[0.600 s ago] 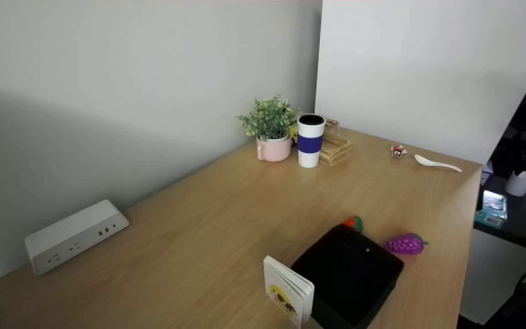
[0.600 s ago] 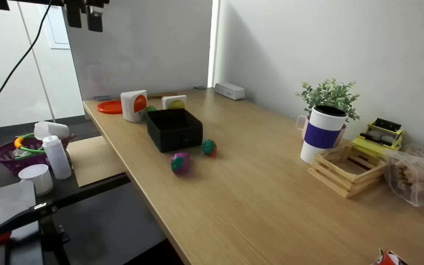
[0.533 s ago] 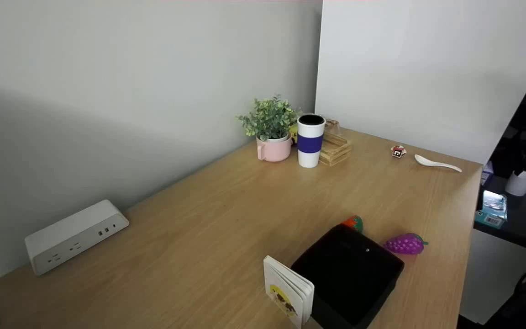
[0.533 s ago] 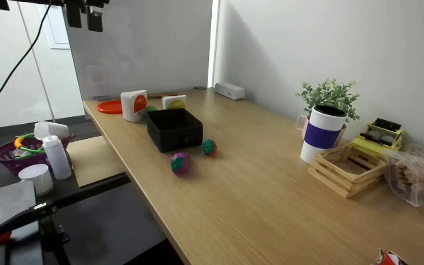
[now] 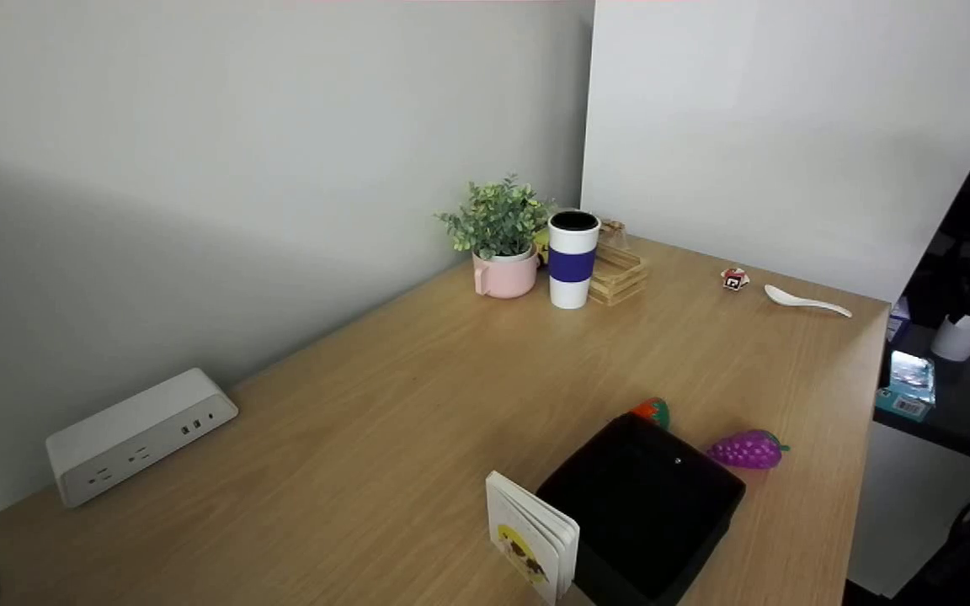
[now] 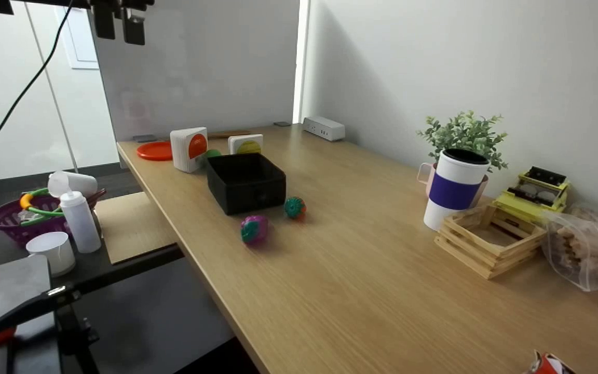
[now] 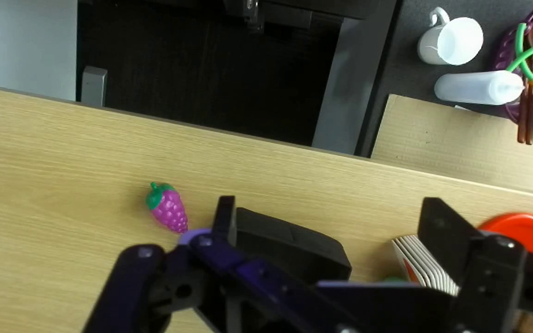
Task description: Put the plastic grapes and strawberry in the box respectively
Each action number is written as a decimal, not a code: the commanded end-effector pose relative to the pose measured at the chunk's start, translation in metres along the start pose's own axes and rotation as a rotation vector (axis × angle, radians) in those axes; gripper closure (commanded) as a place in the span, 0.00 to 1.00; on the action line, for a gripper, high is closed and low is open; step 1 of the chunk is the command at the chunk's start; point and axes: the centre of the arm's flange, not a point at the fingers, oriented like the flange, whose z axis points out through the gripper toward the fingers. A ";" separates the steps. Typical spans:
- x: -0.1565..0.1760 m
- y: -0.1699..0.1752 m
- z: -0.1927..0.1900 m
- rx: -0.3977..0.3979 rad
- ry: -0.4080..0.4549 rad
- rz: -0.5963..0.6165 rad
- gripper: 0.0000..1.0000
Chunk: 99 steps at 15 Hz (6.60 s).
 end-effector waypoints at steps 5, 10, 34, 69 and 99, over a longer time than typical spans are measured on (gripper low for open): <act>0.034 0.030 -0.012 -0.010 0.102 0.100 0.00; 0.077 0.092 -0.001 0.019 0.164 0.271 0.00; 0.120 0.176 0.121 0.290 -0.144 0.252 0.00; 0.144 0.182 0.217 0.123 -0.218 0.128 0.00; 0.132 0.187 0.285 0.112 -0.437 -0.027 0.00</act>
